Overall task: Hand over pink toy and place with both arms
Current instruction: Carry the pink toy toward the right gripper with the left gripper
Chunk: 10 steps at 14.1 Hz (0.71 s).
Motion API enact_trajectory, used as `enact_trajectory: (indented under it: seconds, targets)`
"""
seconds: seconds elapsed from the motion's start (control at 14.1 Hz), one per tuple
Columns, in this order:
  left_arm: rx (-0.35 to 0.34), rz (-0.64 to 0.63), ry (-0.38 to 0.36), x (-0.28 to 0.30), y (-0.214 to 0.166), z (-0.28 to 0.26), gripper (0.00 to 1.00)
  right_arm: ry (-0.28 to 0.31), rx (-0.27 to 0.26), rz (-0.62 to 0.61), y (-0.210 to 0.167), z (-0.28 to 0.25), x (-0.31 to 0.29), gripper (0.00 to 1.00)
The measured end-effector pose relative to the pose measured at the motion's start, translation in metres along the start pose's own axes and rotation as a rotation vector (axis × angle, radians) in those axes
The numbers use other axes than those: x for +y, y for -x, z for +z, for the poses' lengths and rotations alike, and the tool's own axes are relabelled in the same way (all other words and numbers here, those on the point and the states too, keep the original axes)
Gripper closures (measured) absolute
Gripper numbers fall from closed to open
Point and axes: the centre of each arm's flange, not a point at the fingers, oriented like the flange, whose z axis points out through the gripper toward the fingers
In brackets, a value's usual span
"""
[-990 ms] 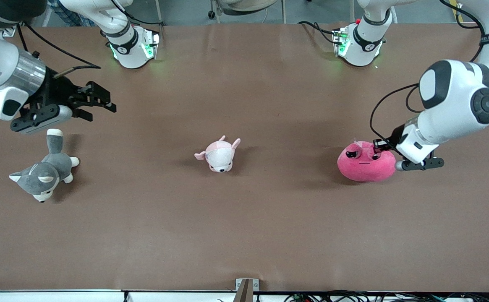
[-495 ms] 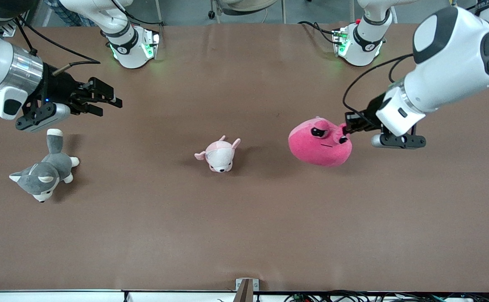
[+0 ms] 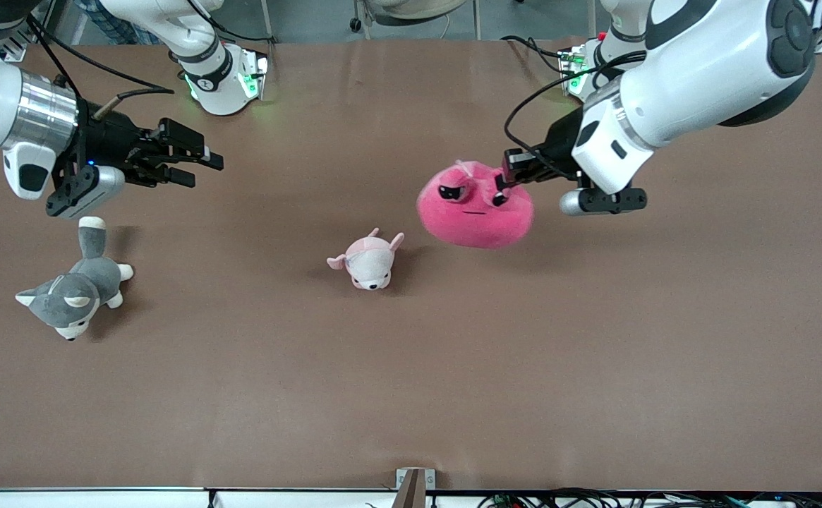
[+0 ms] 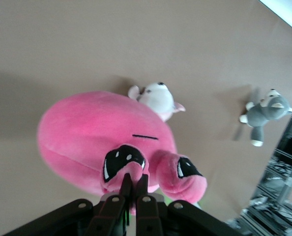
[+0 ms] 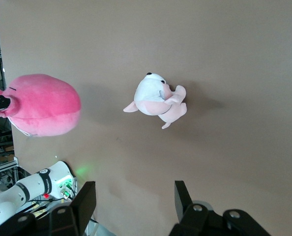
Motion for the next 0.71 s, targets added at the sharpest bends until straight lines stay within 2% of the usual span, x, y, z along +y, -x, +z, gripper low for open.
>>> enact_trajectory:
  seconds: [0.14,0.42,0.71]
  targets:
    - [-0.003,-0.073,0.044,0.024,0.008,0.012,0.94,-0.023,-0.023,-0.016,-0.002,0.013,-0.011,0.28]
    - [0.004,-0.200,0.134,0.070,0.034,0.045,0.94,-0.023,-0.066,-0.072,0.005,0.042,-0.053,0.29]
    - [-0.013,-0.265,0.175,0.092,0.050,0.076,0.94,-0.021,-0.053,-0.056,0.008,0.056,-0.080,0.30]
